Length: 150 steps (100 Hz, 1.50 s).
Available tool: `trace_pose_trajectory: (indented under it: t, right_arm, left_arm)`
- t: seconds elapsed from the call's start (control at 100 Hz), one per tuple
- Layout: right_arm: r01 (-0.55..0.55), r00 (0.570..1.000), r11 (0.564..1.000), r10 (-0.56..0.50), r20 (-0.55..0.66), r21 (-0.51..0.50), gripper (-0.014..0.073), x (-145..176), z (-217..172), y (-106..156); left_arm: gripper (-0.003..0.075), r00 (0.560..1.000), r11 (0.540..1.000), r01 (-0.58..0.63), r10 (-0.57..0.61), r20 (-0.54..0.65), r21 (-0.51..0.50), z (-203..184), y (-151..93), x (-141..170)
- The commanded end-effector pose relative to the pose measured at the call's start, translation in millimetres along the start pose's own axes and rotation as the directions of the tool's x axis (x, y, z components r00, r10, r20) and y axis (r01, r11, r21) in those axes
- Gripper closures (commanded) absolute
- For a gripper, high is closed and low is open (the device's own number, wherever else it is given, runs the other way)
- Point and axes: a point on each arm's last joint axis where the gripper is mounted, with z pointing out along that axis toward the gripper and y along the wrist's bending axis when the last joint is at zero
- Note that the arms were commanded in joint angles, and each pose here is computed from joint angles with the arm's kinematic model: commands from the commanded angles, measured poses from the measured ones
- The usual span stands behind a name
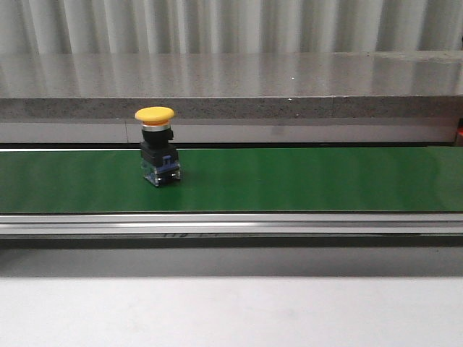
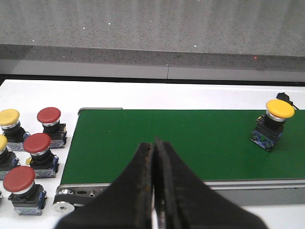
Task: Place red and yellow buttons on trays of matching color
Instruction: 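Grasp the red button at the belt's end with the right gripper, then lower the red button into the red tray and open the right gripper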
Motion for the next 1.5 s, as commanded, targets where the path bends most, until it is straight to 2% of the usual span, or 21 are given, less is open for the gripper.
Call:
trace_pose_trajectory:
  t: [0.0,0.23,0.32,0.52,0.91,1.16,1.26,1.49]
  right_arm:
    - [-0.032,0.990,0.999,0.030,0.141,0.013,0.0498,-27.2,-25.0,-10.3]
    - [-0.194,0.948,0.972,0.152,0.280,0.129,0.0498,-55.5,-42.2,-73.9]
    - [-0.254,0.928,0.952,0.190,0.320,0.171,0.0498,-61.8,-35.5,-101.9]
    - [-0.316,0.915,0.923,0.236,0.328,0.218,0.0498,-70.9,-1.6,-141.7]
    - [-0.318,0.939,0.921,0.272,0.209,0.227,0.0496,-74.3,77.8,-162.1]
    - [-0.332,0.938,0.917,0.296,0.181,0.222,0.0487,-69.0,92.0,-164.6]
    - [-0.333,0.938,0.916,0.297,0.180,0.222,0.0417,-68.7,92.7,-164.8]
    - [-0.333,0.938,0.916,0.297,0.178,0.223,0.0085,-68.4,93.4,-164.9]
  left_arm:
    - [0.0740,0.996,1.000,-0.004,0.003,0.088,0.014,-2.4,-1.6,-13.2]
    - [0.0740,0.996,1.000,-0.004,0.003,0.088,0.014,-2.4,-1.6,-13.2]
    - [0.0740,0.996,1.000,-0.004,0.003,0.088,0.014,-2.4,-1.6,-13.2]
    - [0.0740,0.996,1.000,-0.004,0.003,0.088,0.014,-2.4,-1.6,-13.2]
    - [0.0740,0.996,1.000,-0.004,0.003,0.088,0.014,-2.4,-1.6,-13.2]
    - [0.0740,0.996,1.000,-0.004,0.003,0.088,0.014,-2.4,-1.6,-13.2]
    - [0.0740,0.996,1.000,-0.004,0.003,0.088,0.014,-2.4,-1.6,-13.2]
    - [0.0740,0.996,1.000,-0.004,0.003,0.088,0.014,-2.4,-1.6,-13.2]
